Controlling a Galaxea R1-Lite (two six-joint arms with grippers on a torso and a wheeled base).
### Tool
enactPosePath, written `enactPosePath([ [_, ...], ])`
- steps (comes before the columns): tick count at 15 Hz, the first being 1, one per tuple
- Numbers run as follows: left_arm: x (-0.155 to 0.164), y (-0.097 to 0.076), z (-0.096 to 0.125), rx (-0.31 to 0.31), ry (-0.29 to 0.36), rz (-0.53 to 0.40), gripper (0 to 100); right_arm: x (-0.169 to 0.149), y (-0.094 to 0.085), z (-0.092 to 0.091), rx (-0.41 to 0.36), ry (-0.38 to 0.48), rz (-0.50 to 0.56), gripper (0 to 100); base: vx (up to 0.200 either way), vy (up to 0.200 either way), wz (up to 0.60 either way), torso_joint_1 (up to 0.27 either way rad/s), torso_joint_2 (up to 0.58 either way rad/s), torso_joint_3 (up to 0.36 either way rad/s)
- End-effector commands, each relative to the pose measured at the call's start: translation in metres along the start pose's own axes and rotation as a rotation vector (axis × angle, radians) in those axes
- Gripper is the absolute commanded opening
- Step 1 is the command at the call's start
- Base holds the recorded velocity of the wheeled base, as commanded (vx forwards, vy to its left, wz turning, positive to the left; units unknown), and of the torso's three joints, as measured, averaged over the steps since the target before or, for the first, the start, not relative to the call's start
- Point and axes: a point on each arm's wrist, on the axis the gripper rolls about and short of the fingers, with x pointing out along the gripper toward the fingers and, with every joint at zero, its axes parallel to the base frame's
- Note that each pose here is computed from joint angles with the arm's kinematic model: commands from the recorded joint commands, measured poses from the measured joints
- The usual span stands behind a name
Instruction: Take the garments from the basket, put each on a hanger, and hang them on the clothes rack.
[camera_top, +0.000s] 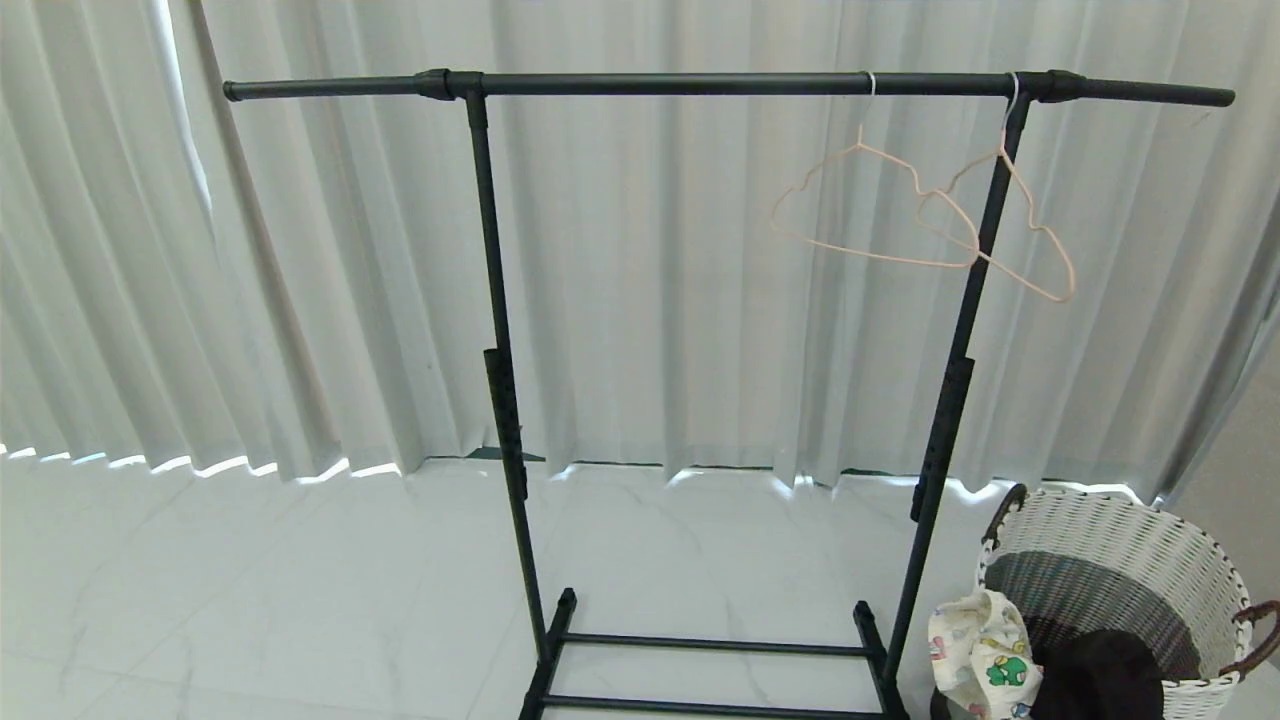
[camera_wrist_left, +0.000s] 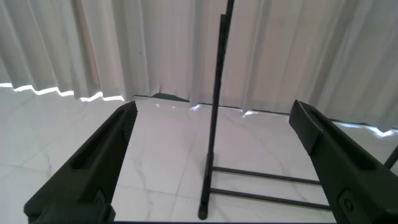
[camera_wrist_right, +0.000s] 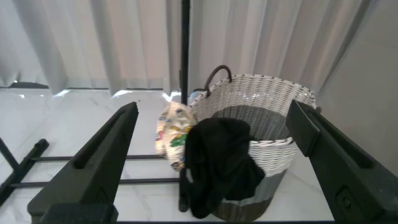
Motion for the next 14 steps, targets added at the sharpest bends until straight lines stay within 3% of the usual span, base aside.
enactPosePath([
  [1, 0.0000, 0.0000, 0.0001, -0.002, -0.001, 0.000, 100, 0.0000, 0.0000, 0.0000, 0.000, 0.000, 0.001, 100, 0.000, -0.200, 0.00, 0.002, 0.01, 0.007],
  [3, 0.0000, 0.0000, 0.0000, -0.001, 0.000, 0.000, 100, 0.0000, 0.0000, -0.0002, 0.006, 0.002, 0.001, 100, 0.000, -0.200, 0.00, 0.005, 0.01, 0.007],
  [8, 0.0000, 0.0000, 0.0000, 0.014, 0.000, 0.002, 100, 0.0000, -0.0001, 0.0000, 0.033, 0.000, -0.001, 100, 0.000, 0.000, 0.00, 0.000, 0.00, 0.000],
  [12, 0.0000, 0.0000, 0.0001, 0.017, -0.001, 0.000, 100, 0.0000, -0.0001, 0.0000, 0.036, 0.000, -0.001, 100, 0.200, 0.000, 0.00, 0.000, 0.00, 0.004],
  [14, 0.0000, 0.0000, 0.0000, 0.017, 0.000, 0.000, 100, 0.0000, -0.0001, 0.0000, 0.036, 0.000, -0.001, 100, 0.000, 0.000, 0.00, 0.000, 0.00, 0.000],
])
